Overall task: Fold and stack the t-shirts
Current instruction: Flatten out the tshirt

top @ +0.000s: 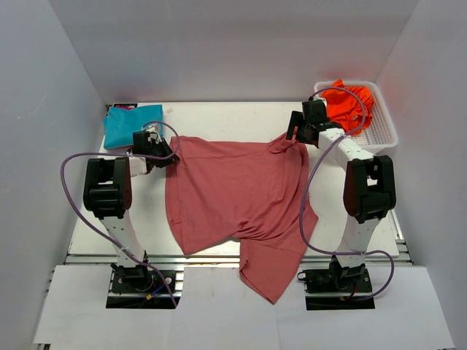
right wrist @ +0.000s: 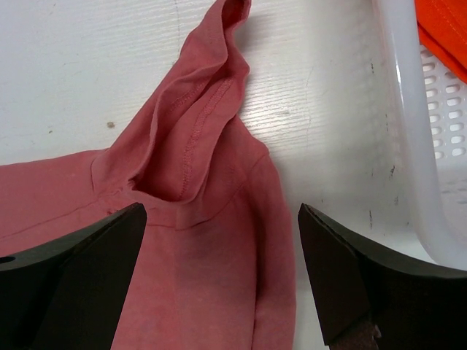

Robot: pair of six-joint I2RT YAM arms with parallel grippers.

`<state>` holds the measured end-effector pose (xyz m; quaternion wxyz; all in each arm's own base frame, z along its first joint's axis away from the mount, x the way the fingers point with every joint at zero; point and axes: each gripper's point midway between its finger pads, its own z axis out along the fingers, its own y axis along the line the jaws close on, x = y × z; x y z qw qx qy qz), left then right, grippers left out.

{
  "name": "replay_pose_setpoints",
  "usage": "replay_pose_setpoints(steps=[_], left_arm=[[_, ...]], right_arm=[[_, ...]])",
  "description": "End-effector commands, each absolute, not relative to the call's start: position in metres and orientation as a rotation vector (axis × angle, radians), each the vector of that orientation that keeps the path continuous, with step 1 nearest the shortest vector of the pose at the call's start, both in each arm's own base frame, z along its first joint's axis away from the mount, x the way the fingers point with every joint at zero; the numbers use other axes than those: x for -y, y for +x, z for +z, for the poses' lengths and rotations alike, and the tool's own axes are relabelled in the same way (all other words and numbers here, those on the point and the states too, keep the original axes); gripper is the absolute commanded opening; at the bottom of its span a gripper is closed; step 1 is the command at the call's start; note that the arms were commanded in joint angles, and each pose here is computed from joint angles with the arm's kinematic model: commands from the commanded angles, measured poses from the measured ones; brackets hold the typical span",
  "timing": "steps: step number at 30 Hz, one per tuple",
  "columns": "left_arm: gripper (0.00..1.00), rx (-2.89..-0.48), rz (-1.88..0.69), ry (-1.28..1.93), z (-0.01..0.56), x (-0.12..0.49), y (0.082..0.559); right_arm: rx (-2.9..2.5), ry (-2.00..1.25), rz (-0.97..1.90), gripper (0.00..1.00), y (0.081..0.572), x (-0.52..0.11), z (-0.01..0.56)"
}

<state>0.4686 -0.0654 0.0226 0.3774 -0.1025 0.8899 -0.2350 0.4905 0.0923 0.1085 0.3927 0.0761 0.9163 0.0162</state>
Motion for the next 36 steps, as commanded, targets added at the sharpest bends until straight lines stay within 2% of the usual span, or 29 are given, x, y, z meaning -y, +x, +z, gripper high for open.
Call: replay_pose_setpoints(steps=[1,8,11,12,17,21,26,28,31,36], left_arm=[[0.28,-2.286,-0.654,-0.221,0.022,0.07,0.46],[0.26,-2.258,-0.705,-0.087,0.031,0.087,0.471],[0.01,-2.236,-0.717,-0.072,0.039,0.089,0.472],[0.0,-2.236,-0.717,-0.072,0.039,0.089,0.473],[0.0,-2.139,-0.679,-0.047,0.081,0.085,0.475],[0.0,-2.027,-0.626,-0.03,0.137,0.08,0.472],[0.0,-1.954,-0.588,-0.032,0.17,0.071,0.468],[0.0,-1.945,-0.576,-0.038,0.174,0.069,0.468],[0.0,-1.921,-0.573,-0.03,0.185,0.069,0.467],[0.0,-1.921,-0.563,-0.037,0.185,0.068,0.467]], right_arm=[[-2.304,0.21,0.043,0.9,0.498,-0.09,0.117],[-2.312,0.215,0.025,0.9,0.497,-0.089,0.113],[-2.321,0.221,0.006,0.9,0.495,-0.086,0.109],[-2.322,0.221,0.004,0.9,0.495,-0.085,0.109],[-2.337,0.225,0.002,0.9,0.497,-0.086,0.104],[-2.327,0.216,-0.002,0.9,0.505,-0.087,0.108],[-2.305,0.223,-0.007,0.9,0.518,-0.088,0.112],[-2.29,0.229,-0.004,0.89,0.528,-0.09,0.115],[-2.291,0.196,0.049,0.8,0.537,-0.1,0.114],[-2.294,-0.058,0.253,0.76,0.538,-0.141,0.105]])
